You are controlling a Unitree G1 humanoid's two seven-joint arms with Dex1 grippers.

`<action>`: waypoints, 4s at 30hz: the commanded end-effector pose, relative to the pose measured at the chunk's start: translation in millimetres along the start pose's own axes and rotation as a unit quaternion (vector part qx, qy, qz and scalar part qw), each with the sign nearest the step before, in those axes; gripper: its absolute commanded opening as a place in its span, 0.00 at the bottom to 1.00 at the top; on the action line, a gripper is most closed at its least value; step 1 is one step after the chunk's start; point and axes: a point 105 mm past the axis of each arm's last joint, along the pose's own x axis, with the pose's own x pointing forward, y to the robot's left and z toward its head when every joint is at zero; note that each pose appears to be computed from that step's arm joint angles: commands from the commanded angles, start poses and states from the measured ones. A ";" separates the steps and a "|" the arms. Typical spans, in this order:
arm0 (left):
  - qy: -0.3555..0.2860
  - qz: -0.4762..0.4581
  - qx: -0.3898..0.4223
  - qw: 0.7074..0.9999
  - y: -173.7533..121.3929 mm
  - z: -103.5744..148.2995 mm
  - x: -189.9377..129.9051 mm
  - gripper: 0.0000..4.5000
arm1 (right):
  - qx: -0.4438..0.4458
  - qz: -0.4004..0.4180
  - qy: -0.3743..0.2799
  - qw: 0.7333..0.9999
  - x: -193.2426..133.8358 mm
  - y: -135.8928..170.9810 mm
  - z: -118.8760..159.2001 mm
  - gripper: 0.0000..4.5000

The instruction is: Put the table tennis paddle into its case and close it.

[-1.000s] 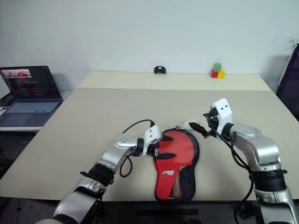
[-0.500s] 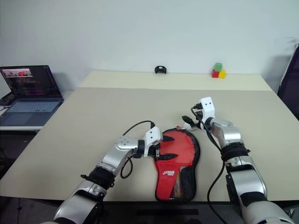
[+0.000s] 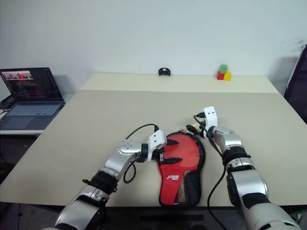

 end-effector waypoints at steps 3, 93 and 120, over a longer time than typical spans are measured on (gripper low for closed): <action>0.025 0.000 0.007 1.000 0.6 -9.8 1.6 0.89 | -0.004 0.011 -0.031 0.999 0.2 6.3 21.2 0.72; 0.103 -0.115 -0.015 0.988 -33.6 -52.8 30.6 0.89 | 0.082 0.340 0.258 0.901 -265.0 169.0 -118.7 0.13; 0.092 -0.117 -0.010 0.989 -37.1 -47.3 39.5 0.89 | 0.032 0.329 0.216 0.919 -249.8 164.7 -107.1 0.87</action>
